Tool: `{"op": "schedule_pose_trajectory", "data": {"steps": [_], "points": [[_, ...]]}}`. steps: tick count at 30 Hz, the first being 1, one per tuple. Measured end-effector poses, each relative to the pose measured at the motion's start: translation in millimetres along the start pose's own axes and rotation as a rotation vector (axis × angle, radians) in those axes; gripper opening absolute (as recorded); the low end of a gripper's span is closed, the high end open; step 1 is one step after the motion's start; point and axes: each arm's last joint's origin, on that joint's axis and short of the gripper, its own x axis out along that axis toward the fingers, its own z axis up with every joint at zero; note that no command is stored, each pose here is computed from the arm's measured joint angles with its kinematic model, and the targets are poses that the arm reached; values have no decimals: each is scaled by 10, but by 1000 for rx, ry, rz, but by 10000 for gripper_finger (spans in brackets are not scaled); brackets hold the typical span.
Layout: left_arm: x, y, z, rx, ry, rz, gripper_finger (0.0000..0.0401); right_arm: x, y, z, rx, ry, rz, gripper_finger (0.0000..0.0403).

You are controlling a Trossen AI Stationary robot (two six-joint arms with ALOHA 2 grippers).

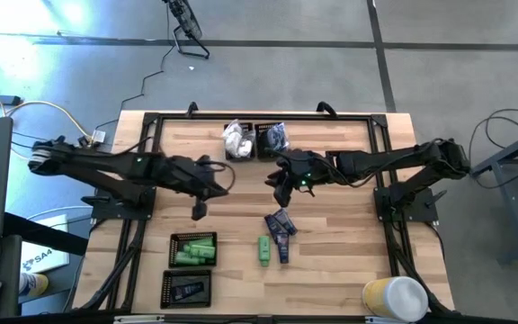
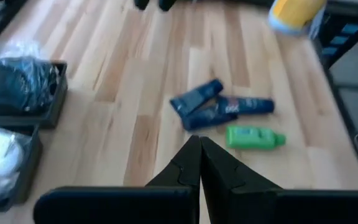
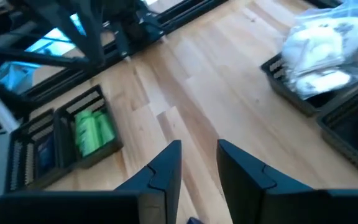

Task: Pick & Place Travel size toiletries
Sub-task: Put the dark blue shave cream into the bottom left basket

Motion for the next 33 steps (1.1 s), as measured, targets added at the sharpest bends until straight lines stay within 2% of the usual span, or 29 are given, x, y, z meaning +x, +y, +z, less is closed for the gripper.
{"op": "schedule_pose_trajectory", "data": {"steps": [5, 8, 11, 16, 23, 27, 33], "points": [[-182, 58, -264, -22, -153, -54, 0, 1, -3, 20, 74, -25, -10, 94], [-304, 95, -410, -42, -186, -62, 0, 1, -21, 10, 163, -21, -34, 94], [-440, 126, -507, -47, -228, -71, 0, -6, 24, -21, 192, -15, -29, 93], [-628, 158, -592, -49, -300, -85, 0, -28, 111, -116, 297, 16, -42, 75], [-701, 174, -643, -23, -323, -83, 0, -97, 274, -350, 393, 91, -103, 9], [-687, 175, -643, -2, -321, -73, 0, -137, 335, -459, 419, 143, -126, 3], [-681, 185, -605, -41, -359, -21, 0, -219, 272, -661, 470, 304, -270, 2]]}}
